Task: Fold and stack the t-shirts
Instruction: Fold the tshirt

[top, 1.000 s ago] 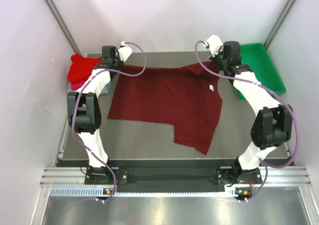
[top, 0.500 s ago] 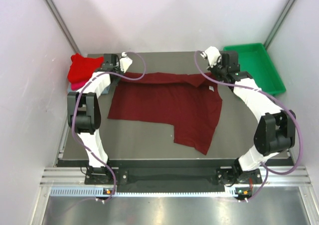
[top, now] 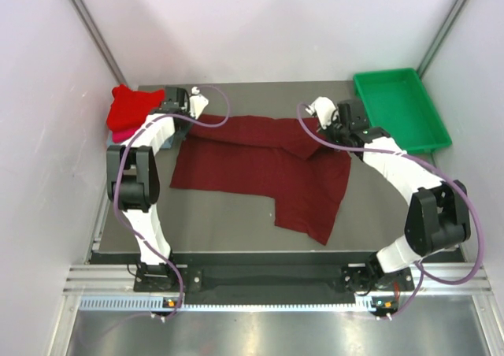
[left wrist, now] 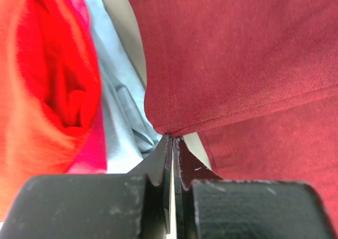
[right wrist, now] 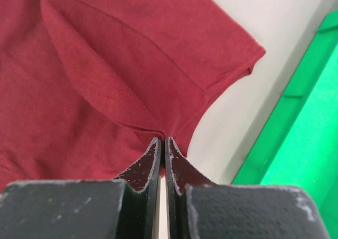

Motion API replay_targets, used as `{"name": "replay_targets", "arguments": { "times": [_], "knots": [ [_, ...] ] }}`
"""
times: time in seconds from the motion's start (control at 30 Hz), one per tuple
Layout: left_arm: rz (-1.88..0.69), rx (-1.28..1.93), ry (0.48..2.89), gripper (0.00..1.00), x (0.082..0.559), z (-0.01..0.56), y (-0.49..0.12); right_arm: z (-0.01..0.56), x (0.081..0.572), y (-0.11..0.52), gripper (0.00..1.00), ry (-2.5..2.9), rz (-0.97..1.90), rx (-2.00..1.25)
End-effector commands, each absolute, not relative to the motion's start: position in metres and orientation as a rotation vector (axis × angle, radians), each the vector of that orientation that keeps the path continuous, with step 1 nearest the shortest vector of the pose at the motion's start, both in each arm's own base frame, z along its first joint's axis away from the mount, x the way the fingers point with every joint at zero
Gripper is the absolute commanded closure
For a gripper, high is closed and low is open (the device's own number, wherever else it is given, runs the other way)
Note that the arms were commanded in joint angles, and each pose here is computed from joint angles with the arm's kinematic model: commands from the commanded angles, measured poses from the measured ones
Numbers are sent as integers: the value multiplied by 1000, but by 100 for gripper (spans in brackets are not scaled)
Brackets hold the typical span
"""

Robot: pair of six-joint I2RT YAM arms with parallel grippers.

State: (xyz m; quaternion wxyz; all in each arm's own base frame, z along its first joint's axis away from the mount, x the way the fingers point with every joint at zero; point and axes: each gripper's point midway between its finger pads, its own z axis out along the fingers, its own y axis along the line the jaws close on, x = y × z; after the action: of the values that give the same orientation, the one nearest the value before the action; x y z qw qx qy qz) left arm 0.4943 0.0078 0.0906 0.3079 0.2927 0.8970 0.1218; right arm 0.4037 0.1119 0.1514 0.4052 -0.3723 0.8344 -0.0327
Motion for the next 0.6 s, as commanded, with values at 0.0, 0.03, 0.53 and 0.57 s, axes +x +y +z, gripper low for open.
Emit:
{"name": "replay_targets", "arguments": {
  "times": [0.0,0.03,0.53,0.57],
  "knots": [
    [338,741,2409,100,490,91,15,168,402,116,100,2058,-72,-920],
    [335,739,2411,100,489,92,16,164,401,115,100,2064,-73,-925],
    [129,519,2240,59,511,191,-22,154,401,112,100,2083,-94,-945],
    [92,522,2245,59,510,189,-30,153,401,112,100,2082,-94,-947]
  ]
}}
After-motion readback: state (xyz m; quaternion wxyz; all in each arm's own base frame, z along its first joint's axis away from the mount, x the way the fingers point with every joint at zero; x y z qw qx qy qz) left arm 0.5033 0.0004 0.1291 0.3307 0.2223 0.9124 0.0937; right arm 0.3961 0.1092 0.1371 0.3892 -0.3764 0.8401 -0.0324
